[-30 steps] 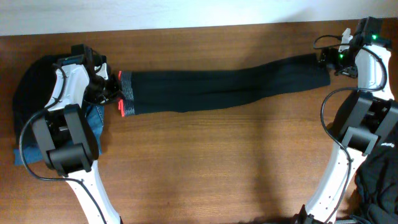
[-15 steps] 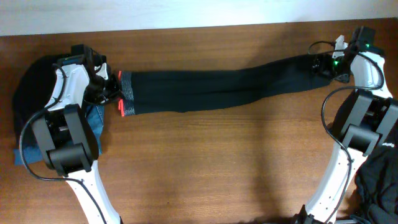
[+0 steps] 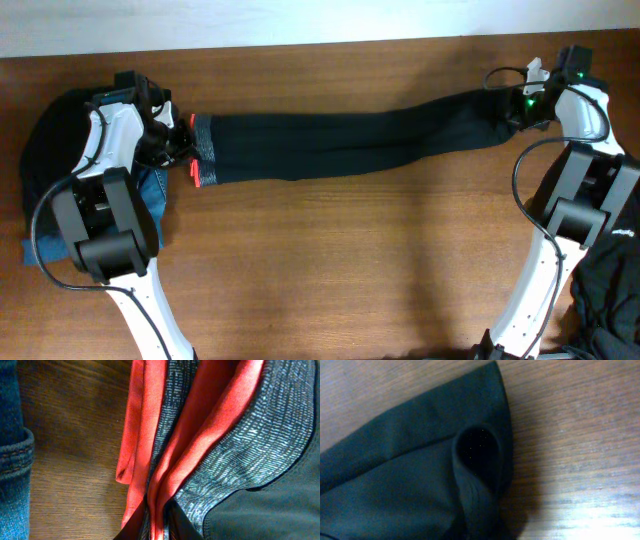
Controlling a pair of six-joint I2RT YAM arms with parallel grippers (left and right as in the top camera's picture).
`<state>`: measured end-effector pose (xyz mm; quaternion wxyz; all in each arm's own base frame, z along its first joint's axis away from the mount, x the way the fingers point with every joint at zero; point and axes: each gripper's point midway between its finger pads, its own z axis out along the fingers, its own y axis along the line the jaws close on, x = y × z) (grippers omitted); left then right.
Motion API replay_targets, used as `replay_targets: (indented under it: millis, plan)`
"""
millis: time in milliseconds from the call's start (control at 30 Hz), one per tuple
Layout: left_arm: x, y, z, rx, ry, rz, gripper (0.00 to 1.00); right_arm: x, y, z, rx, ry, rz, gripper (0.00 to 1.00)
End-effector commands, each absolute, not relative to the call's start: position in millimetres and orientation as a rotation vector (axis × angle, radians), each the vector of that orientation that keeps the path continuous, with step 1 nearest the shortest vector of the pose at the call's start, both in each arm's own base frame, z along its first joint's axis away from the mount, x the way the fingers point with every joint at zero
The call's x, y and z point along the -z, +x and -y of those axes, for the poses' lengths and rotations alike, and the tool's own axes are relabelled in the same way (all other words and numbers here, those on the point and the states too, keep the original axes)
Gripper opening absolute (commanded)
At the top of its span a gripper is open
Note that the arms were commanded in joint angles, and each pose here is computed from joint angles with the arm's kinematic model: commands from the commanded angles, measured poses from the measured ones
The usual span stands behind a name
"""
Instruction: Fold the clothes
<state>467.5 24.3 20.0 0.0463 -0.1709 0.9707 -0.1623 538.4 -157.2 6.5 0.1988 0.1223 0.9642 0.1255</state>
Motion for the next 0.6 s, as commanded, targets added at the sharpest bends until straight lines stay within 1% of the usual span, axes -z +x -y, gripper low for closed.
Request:
replay_targets:
  millis: [0,200,300,400,467,567]
  plan:
    - [-42,475,-28,0.470,-0.484,-2.913,0.13,16,529,147,-0.401,0.360,-2.748,0.04]
    - [-42,475,-25,0.492,-0.482,-2.911,0.13,0,517,165,-0.383,0.424,-2.772,0.04]
    - [-50,477,-10,0.630,-0.462,-2.884,0.13,-17,510,178,-0.351,0.458,-2.777,0.04]
    - [-65,483,4,0.729,-0.344,-2.834,0.22,-34,501,194,-0.305,0.499,-2.782,0.04]
    - [-77,487,10,0.727,-0.278,-2.803,0.27,-44,496,204,-0.279,0.525,-2.776,0.04]
    - [-96,490,21,0.710,-0.168,-2.761,0.40,-52,486,221,-0.237,0.573,-2.779,0.04]
